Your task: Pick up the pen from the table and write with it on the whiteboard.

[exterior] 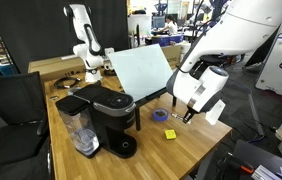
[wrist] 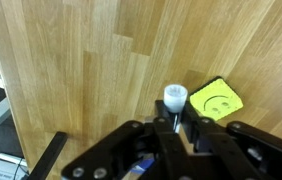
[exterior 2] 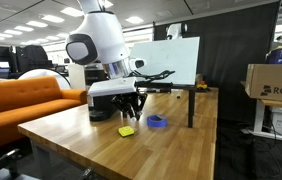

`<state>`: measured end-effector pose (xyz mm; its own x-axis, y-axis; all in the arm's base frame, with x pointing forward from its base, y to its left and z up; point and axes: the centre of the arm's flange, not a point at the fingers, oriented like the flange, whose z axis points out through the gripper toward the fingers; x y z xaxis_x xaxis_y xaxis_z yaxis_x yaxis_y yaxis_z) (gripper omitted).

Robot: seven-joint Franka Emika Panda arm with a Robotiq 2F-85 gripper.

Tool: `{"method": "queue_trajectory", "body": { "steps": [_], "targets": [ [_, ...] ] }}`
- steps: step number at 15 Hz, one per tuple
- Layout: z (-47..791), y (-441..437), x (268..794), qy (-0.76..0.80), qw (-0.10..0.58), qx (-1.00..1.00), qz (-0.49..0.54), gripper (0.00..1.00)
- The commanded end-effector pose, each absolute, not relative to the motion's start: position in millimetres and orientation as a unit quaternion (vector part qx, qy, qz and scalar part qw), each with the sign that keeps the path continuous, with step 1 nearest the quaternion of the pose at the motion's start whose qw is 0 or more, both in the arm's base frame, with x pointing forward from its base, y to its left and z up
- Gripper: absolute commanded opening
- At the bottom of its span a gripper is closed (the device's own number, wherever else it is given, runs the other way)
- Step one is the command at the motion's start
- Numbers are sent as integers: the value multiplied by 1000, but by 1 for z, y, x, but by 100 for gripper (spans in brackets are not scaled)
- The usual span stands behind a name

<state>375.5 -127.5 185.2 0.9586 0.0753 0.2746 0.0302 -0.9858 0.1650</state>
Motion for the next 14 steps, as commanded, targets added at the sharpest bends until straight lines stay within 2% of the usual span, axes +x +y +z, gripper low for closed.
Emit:
{"method": "queue_trajectory", "body": {
  "steps": [1, 9, 14],
  "targets": [
    [252, -133, 409, 16, 72, 990, 123, 5],
    [212, -150, 410, 14, 48, 998, 47, 5],
    [248, -163, 451, 4, 57, 997, 43, 5]
  ]
}}
